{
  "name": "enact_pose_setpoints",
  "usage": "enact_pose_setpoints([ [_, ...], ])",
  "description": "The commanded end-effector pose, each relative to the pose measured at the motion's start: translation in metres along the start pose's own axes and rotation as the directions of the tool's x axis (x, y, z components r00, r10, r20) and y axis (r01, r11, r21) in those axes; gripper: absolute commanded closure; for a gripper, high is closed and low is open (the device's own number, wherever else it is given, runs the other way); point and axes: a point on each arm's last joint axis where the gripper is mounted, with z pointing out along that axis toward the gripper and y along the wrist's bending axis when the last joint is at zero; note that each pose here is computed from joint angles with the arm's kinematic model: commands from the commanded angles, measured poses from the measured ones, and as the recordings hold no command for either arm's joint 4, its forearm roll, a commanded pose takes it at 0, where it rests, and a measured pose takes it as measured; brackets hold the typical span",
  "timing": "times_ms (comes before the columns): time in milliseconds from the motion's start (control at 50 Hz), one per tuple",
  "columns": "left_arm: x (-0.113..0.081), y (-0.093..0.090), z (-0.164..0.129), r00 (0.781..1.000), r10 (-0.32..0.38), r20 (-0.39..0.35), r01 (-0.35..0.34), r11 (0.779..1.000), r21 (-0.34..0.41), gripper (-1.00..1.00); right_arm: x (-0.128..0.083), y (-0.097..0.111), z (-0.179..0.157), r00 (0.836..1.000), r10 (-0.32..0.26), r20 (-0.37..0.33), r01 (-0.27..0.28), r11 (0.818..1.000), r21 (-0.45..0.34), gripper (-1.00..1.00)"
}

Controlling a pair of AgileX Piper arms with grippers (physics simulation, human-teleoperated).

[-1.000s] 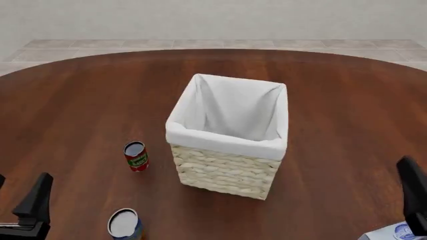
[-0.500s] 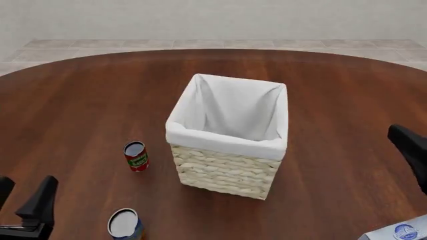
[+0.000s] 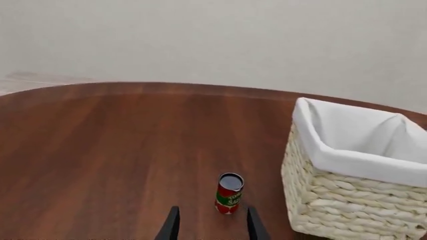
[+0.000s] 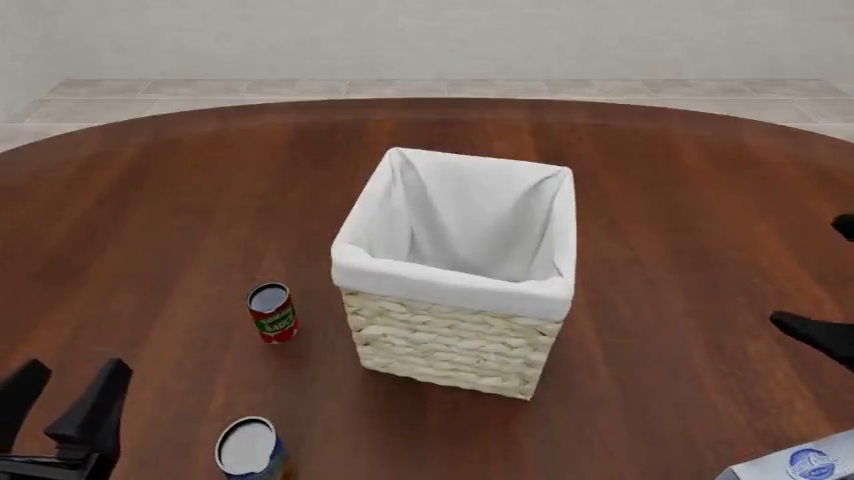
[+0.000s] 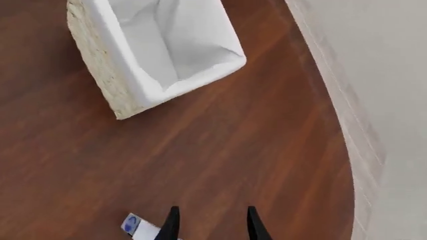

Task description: Pick up the cream cheese box, and put it in the basket.

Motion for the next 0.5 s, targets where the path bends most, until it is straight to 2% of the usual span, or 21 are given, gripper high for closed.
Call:
enact_pose_setpoints([
  [20,0.001,-0.001,0.0,1.0,-0.017,-0.012,0.017,1.0,0.015,-1.0,0.002,-0.007,0.032,0.969,-0.195,-0.151,0.17,0.971,-0.167,-1.0],
  [60,0.002,-0.001,0.0,1.0,-0.014,-0.014,0.014,1.0,0.015,-1.0,0.009,-0.004,0.039,0.951,-0.26,-0.169,0.226,0.953,-0.2,-1.0],
  [80,0.002,-0.001,0.0,1.0,-0.013,-0.018,0.014,1.0,0.016,-1.0,0.009,-0.001,0.042,0.945,-0.288,-0.156,0.251,0.943,-0.22,-1.0],
  [100,0.002,-0.001,0.0,1.0,-0.013,-0.021,0.013,1.0,0.016,-1.0,0.015,0.003,0.045,0.923,-0.351,-0.158,0.308,0.919,-0.245,-1.0],
  [120,0.002,-0.001,0.0,1.0,-0.012,-0.022,0.012,1.0,0.017,-1.0,0.013,0.004,0.044,0.919,-0.37,-0.138,0.33,0.911,-0.248,-1.0],
  [140,0.002,-0.001,0.0,1.0,-0.01,-0.023,0.011,1.0,0.018,-1.0,0.006,0.001,0.03,0.892,-0.442,-0.089,0.419,0.885,-0.203,-1.0],
  [160,0.002,-0.001,0.0,1.0,-0.009,-0.023,0.01,1.0,0.018,-1.0,0.005,0.001,0.025,0.872,-0.484,-0.069,0.465,0.865,-0.192,-1.0],
  [240,0.002,-0.001,0.0,1.0,-0.006,-0.023,0.006,1.0,0.017,-1.0,0.007,-0.006,0.037,0.86,-0.499,-0.107,0.468,0.854,-0.228,-1.0],
  [260,0.002,-0.001,0.0,1.0,-0.004,-0.022,0.004,1.0,0.018,-1.0,0.016,-0.004,0.039,0.813,-0.571,-0.118,0.532,0.81,-0.247,-1.0],
  [300,0.002,-0.001,0.0,1.0,-0.004,-0.021,0.004,1.0,0.018,-1.0,0.013,-0.008,0.037,0.815,-0.567,-0.123,0.531,0.814,-0.235,-1.0],
  [320,0.002,-0.001,0.0,1.0,-0.002,-0.022,0.002,1.0,0.017,-1.0,0.016,-0.003,0.04,0.8,-0.59,-0.11,0.55,0.795,-0.256,-1.0],
  [340,0.002,-0.001,0.0,1.0,-0.002,-0.022,0.002,1.0,0.015,-1.0,0.022,0.0,0.045,0.791,-0.601,-0.117,0.554,0.784,-0.282,-1.0],
  [380,0.003,-0.001,0.0,1.0,-0.001,-0.025,0.001,1.0,0.016,-1.0,0.029,-0.001,0.05,0.781,-0.609,-0.14,0.551,0.776,-0.307,-1.0],
  [400,0.003,-0.001,0.0,1.0,0.001,-0.023,-0.001,1.0,0.015,-1.0,0.035,0.002,0.051,0.762,-0.631,-0.144,0.567,0.758,-0.323,-1.0],
  [420,0.003,-0.001,0.0,1.0,0.0,-0.023,0.001,1.0,0.015,-1.0,0.04,0.006,0.054,0.751,-0.643,-0.146,0.571,0.745,-0.346,-1.0],
  [440,0.003,-0.001,0.0,1.0,0.0,-0.023,0.001,1.0,0.015,-1.0,0.04,0.006,0.054,0.751,-0.644,-0.146,0.571,0.745,-0.346,-1.0],
  [460,0.003,-0.001,0.0,1.0,-0.001,-0.024,0.002,1.0,0.014,-1.0,0.052,0.01,0.056,0.723,-0.672,-0.16,0.584,0.718,-0.379,-1.0],
  [480,0.003,-0.001,0.0,1.0,-0.001,-0.024,0.002,1.0,0.014,-1.0,0.053,0.01,0.056,0.723,-0.673,-0.16,0.584,0.718,-0.379,-1.0],
  [500,0.003,-0.001,0.0,1.0,-0.001,-0.024,0.001,1.0,0.013,-1.0,0.058,0.015,0.06,0.707,-0.691,-0.148,0.593,0.695,-0.407,-1.0],
])
